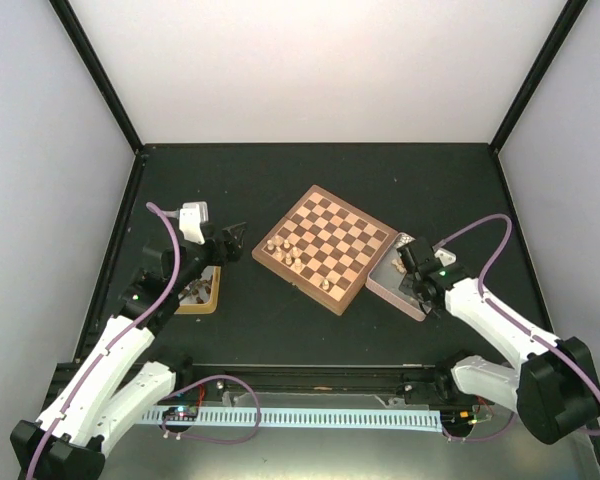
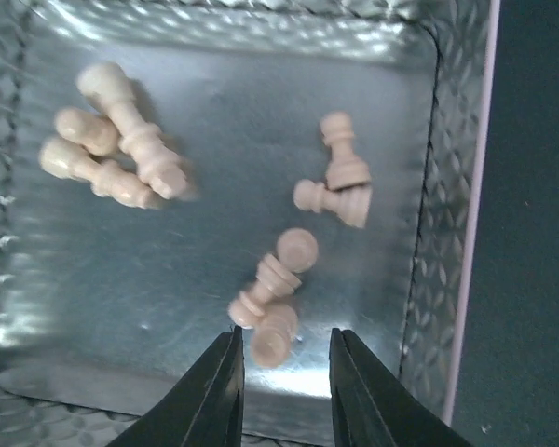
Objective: Set up the chess pieces on the board
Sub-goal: Pick up the chess piece from the storage box.
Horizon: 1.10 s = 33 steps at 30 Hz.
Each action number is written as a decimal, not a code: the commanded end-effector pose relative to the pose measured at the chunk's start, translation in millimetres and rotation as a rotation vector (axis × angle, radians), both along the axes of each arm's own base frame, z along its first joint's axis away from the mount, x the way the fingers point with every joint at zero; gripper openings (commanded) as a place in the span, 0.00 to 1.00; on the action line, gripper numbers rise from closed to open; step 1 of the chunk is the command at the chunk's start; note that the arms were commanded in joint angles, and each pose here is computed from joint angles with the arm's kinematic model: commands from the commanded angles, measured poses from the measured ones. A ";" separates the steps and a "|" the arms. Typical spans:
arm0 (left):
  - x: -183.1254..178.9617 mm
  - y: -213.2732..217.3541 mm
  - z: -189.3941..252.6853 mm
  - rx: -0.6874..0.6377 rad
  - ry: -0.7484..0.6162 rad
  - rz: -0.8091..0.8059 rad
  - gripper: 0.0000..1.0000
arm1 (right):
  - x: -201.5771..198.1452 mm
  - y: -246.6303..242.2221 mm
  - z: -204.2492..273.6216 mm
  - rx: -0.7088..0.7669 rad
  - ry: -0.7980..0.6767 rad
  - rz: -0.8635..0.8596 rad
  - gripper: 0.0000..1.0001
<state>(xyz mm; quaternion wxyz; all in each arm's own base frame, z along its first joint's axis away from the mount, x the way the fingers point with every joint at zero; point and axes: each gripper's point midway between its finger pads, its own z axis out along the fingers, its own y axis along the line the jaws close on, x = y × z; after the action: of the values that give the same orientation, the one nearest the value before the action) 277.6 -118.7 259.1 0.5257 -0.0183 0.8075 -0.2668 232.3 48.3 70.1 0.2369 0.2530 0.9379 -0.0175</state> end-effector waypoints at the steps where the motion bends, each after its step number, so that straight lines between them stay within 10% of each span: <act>1: 2.2 0.7 2.0 0.008 -0.012 -0.001 0.95 | -8.2 -7.3 -8.8 -0.006 0.024 -0.044 0.26; 14: 2.5 -0.1 3.8 0.002 -0.012 -0.003 0.96 | -1.4 1.7 -27.5 0.004 0.067 -0.018 0.26; 20: 2.5 -0.2 4.5 0.001 -0.014 -0.004 0.95 | 1.6 -2.5 -27.5 -0.030 0.061 -0.009 0.11; 33: 3.5 -4.2 7.4 -0.014 -0.018 -0.020 0.95 | 28.8 26.1 49.9 0.060 -0.084 0.154 0.06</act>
<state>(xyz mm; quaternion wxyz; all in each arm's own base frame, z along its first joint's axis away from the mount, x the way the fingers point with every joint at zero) 278.7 -119.3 256.7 0.5223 -0.0184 0.8100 -0.2661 253.8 63.6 101.9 0.2602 0.2211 0.9398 0.0151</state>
